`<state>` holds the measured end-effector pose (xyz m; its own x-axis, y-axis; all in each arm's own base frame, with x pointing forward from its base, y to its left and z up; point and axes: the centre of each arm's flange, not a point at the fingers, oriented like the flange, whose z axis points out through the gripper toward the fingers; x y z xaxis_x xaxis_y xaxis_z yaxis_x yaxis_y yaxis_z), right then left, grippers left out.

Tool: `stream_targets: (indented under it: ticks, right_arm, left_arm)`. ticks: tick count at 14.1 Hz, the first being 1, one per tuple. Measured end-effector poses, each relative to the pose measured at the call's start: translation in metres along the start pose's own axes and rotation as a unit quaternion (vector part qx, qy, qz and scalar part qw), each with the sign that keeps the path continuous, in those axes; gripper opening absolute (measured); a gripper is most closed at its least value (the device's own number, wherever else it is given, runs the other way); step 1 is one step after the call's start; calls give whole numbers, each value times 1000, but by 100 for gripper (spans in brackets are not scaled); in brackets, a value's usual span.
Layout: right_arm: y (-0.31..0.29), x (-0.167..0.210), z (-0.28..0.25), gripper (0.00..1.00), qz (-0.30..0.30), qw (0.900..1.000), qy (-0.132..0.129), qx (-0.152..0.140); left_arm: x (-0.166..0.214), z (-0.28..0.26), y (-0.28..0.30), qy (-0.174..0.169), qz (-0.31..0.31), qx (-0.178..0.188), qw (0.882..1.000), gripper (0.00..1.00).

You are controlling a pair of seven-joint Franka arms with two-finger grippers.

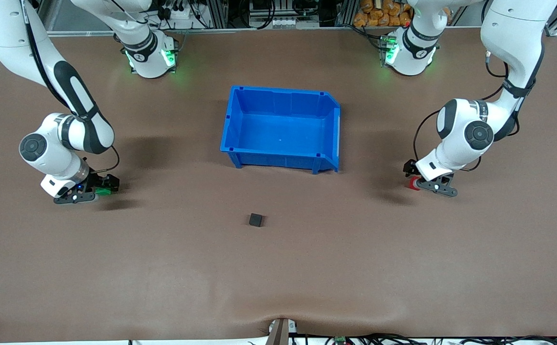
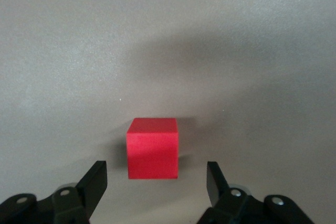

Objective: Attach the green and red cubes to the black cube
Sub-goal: 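Close the right gripper on the green cube while the left gripper grasps red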

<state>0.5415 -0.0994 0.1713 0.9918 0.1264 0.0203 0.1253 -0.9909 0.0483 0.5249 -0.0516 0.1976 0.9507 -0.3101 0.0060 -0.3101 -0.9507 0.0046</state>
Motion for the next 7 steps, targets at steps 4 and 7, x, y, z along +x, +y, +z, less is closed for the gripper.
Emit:
stream_targets:
  ticks: [4, 7]
  right_arm:
    - [1, 3, -3, 64, 0, 1000, -11, 4]
    - [1, 7, -6, 40, -4, 1000, -8, 3]
  left_arm:
    - [1, 0, 4, 0, 6, 1, 1000, 78]
    - [4, -2, 5, 3, 8, 2, 1000, 66]
